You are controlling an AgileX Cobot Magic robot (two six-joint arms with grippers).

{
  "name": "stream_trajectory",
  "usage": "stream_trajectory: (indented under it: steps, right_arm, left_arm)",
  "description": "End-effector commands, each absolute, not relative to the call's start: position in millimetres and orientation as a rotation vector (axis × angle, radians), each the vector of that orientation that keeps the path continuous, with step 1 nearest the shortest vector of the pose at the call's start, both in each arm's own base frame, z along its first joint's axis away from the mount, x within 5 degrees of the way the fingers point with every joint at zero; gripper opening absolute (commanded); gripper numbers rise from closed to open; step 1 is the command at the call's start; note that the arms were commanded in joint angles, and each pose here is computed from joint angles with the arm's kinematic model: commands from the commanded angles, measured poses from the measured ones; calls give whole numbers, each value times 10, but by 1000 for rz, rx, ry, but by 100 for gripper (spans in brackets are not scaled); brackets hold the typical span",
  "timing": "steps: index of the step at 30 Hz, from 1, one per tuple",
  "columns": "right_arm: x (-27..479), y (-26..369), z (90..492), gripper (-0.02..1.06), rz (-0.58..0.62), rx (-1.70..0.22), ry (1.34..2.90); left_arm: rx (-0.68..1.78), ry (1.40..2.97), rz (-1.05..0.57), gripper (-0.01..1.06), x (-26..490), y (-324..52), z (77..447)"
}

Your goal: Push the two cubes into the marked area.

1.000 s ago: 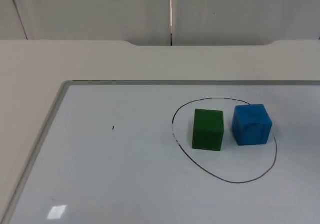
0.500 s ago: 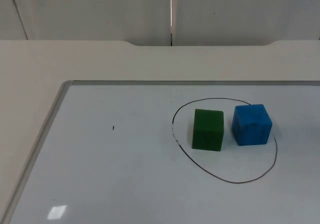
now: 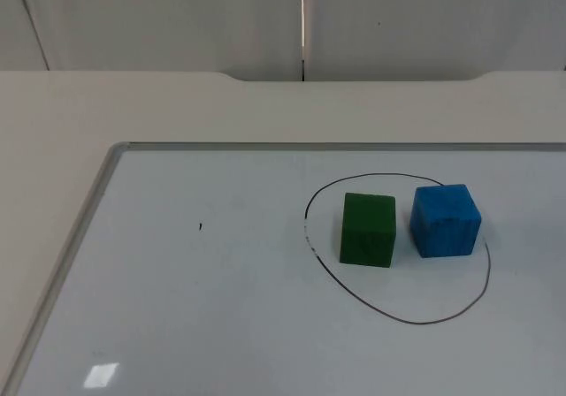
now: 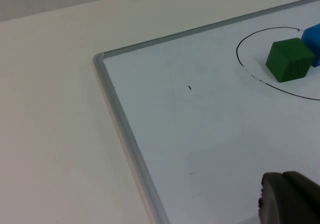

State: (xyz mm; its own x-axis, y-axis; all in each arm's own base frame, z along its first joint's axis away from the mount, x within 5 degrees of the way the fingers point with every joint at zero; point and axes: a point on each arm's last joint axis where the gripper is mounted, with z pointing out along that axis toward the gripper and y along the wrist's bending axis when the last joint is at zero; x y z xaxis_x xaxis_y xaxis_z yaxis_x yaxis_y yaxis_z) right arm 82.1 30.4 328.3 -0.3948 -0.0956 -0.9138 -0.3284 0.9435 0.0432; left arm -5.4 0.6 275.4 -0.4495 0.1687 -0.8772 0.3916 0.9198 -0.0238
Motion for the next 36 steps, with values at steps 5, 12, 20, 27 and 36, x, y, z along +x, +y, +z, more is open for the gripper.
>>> stream_trajectory:
  steps: [5, 12, 20, 27, 36]
  right_arm:
    - [616, 228, 3200, 0, 254, -319, 2000]
    - [377, 131, 3107, 0, 248, -318, 2003]
    - [92, 17, 3044, 0, 249, -312, 1982]
    - [-106, -60, 2960, 0, 233, -336, 1942]
    - [-64, -45, 2807, 0, 218, -354, 2019]
  left_arm:
    - [398, 2035, -265, 0, -49, 8, 2747]
    - [398, 2035, -265, 0, -49, 8, 2747]
    - [398, 2035, -265, 0, -49, 8, 2747]
    - [398, 2035, -265, 0, -49, 8, 2747]
    - [398, 2035, -265, 0, -49, 8, 2747]
